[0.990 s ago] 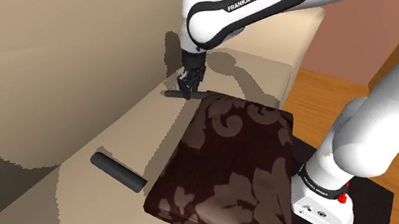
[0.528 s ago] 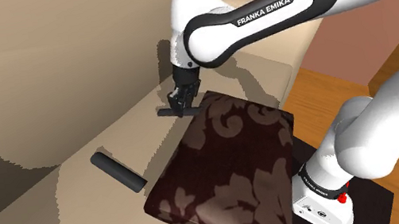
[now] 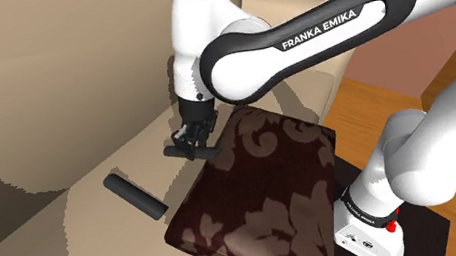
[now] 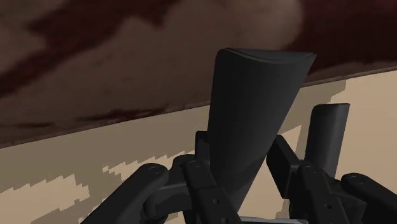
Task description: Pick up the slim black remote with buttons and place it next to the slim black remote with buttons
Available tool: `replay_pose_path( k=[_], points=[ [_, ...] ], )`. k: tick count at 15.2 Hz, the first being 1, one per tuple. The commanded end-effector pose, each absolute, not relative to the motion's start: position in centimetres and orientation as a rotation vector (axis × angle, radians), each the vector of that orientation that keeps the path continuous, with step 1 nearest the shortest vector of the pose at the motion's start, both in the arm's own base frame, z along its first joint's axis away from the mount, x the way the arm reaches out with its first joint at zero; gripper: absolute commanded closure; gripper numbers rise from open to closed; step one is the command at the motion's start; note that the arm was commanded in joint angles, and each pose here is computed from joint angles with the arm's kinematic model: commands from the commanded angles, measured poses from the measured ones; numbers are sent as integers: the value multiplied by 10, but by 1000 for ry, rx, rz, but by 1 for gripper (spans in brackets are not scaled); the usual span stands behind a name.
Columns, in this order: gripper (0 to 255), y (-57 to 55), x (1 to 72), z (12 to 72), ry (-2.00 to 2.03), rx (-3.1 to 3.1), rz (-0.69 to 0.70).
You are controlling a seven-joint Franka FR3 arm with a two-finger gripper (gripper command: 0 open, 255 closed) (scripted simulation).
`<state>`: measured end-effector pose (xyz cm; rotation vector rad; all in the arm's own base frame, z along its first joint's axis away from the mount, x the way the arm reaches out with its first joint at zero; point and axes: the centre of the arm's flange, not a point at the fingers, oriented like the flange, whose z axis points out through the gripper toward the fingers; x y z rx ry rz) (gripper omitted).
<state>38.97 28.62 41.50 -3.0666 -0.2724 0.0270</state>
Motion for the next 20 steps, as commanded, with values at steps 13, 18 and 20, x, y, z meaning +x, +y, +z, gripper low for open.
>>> replay_pose_path(
  k=[13, 18, 20],
  points=[
    [255, 449, 300, 419, -270, -3067, 27],
    [255, 507, 268, 421, -270, -3067, 27],
    [255, 530, 256, 421, -270, -3067, 27]
  ],
)
